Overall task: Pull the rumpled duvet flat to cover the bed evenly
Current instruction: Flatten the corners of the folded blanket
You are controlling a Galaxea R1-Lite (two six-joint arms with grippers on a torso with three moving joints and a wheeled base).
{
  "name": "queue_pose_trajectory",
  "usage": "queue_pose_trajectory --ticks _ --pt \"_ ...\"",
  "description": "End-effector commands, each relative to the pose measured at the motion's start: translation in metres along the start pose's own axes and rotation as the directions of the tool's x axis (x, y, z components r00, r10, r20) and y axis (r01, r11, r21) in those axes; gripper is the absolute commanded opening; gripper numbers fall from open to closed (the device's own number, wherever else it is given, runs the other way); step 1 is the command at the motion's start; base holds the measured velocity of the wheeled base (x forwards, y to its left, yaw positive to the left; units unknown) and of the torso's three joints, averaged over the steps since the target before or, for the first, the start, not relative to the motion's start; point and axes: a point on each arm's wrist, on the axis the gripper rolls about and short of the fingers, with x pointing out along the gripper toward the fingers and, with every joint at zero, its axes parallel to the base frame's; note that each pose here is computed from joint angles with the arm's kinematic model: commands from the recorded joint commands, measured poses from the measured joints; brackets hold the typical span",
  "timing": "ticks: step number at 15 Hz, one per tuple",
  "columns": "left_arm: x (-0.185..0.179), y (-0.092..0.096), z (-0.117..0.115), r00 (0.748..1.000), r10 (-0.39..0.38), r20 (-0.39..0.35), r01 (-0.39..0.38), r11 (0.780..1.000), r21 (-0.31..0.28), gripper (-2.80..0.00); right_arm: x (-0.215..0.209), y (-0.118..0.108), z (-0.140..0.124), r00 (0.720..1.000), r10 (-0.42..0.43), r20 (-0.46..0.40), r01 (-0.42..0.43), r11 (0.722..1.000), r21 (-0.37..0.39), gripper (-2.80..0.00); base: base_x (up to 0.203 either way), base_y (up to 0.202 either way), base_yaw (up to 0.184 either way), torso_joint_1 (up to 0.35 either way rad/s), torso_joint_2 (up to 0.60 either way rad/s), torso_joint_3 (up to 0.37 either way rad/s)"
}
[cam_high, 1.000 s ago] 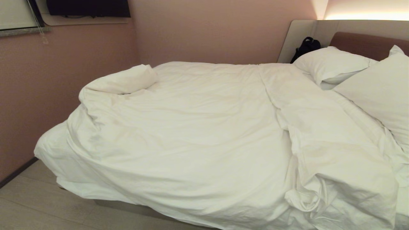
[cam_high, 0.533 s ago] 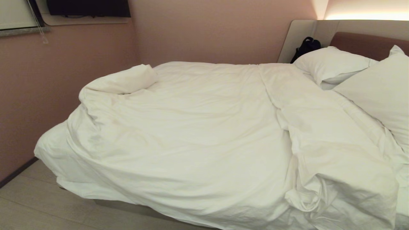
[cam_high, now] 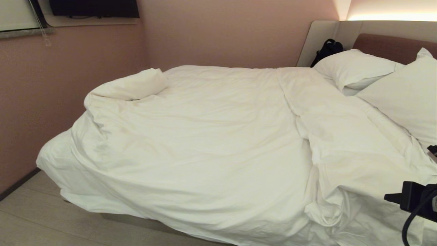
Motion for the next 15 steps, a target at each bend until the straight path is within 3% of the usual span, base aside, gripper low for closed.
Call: queue_pose_trajectory --ticks 1,4,5,12,15 --pt "0.000 0.000 0.000 1.000 0.000 0.000 0.000 1.000 0.000 -2.80 0.017 0.000 0.000 0.998 -0.024 -0.065 0.026 0.999 0.043 -2.80 0.000 0.000 0.000 0.000 0.00 0.000" --pt "0.000 0.000 0.000 1.000 0.000 0.001 0.000 1.000 0.000 -2.80 0.026 -0.001 0.000 0.995 -0.050 -0.091 0.057 0.996 0.075 -2.80 0.000 0.000 0.000 0.000 0.00 0.000" --pt "0.000 0.000 0.000 1.000 0.000 0.001 0.000 1.000 0.000 -2.80 0.027 -0.001 0.001 0.993 -0.061 -0.098 0.070 0.993 0.097 0.00 0.000 0.000 0.000 0.000 0.00 0.000" --pt "0.000 0.000 0.000 1.000 0.000 0.001 0.000 1.000 0.000 -2.80 0.034 0.007 -0.002 0.983 -0.068 -0.172 0.087 0.991 0.104 0.00 0.000 0.000 0.000 0.000 0.00 0.000" --pt "0.000 0.000 0.000 1.000 0.000 0.001 0.000 1.000 0.000 -2.80 0.057 0.009 -0.002 0.967 -0.133 -0.219 0.163 0.979 0.124 0.00 0.000 0.000 0.000 0.000 0.00 0.000"
